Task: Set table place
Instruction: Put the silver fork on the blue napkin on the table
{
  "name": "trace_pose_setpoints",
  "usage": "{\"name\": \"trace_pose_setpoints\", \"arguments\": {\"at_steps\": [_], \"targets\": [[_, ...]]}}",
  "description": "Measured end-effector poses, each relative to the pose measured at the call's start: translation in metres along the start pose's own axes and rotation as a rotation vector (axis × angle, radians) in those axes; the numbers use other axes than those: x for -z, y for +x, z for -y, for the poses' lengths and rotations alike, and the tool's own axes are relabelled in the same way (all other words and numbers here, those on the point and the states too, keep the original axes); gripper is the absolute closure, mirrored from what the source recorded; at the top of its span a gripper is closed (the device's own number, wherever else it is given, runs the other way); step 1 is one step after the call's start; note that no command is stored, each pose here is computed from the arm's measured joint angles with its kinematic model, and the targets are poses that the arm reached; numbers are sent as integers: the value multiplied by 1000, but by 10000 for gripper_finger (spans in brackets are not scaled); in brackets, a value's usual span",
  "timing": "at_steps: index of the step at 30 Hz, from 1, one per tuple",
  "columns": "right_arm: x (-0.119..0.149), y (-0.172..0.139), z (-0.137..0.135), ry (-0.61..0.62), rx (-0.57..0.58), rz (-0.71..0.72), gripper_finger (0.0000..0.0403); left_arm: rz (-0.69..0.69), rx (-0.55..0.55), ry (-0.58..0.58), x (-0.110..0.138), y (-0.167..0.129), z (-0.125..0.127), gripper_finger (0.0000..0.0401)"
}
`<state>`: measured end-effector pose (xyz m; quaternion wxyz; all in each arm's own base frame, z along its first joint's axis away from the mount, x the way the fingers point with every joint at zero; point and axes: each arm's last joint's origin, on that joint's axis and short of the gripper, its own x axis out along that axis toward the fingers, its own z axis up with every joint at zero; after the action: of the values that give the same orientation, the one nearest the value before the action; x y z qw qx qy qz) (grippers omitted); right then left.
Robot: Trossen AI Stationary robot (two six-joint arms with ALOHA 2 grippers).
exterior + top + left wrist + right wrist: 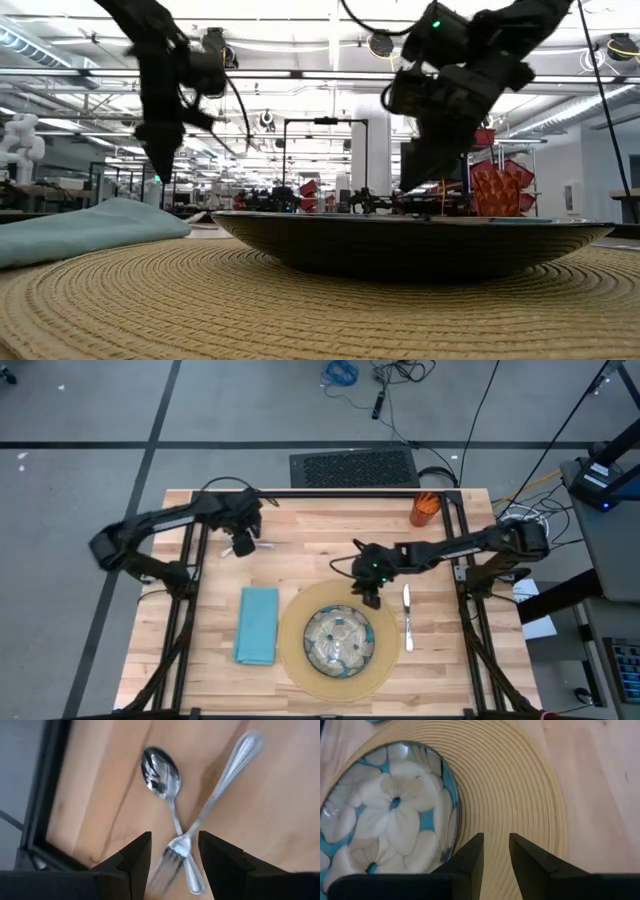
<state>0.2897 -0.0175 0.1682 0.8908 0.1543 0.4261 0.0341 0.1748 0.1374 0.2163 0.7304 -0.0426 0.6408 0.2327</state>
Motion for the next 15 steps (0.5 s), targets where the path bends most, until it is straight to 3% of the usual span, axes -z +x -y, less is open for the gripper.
{"name": "trace_pose_setpoints", "arguments": {"at_steps": [7, 15], "targets": [[4, -5, -16, -29, -18, 19, 319, -165, 63, 145, -24, 45, -7, 251], [5, -4, -21, -58, -30, 15, 319, -272, 110, 246, -25, 57, -5, 251]]}}
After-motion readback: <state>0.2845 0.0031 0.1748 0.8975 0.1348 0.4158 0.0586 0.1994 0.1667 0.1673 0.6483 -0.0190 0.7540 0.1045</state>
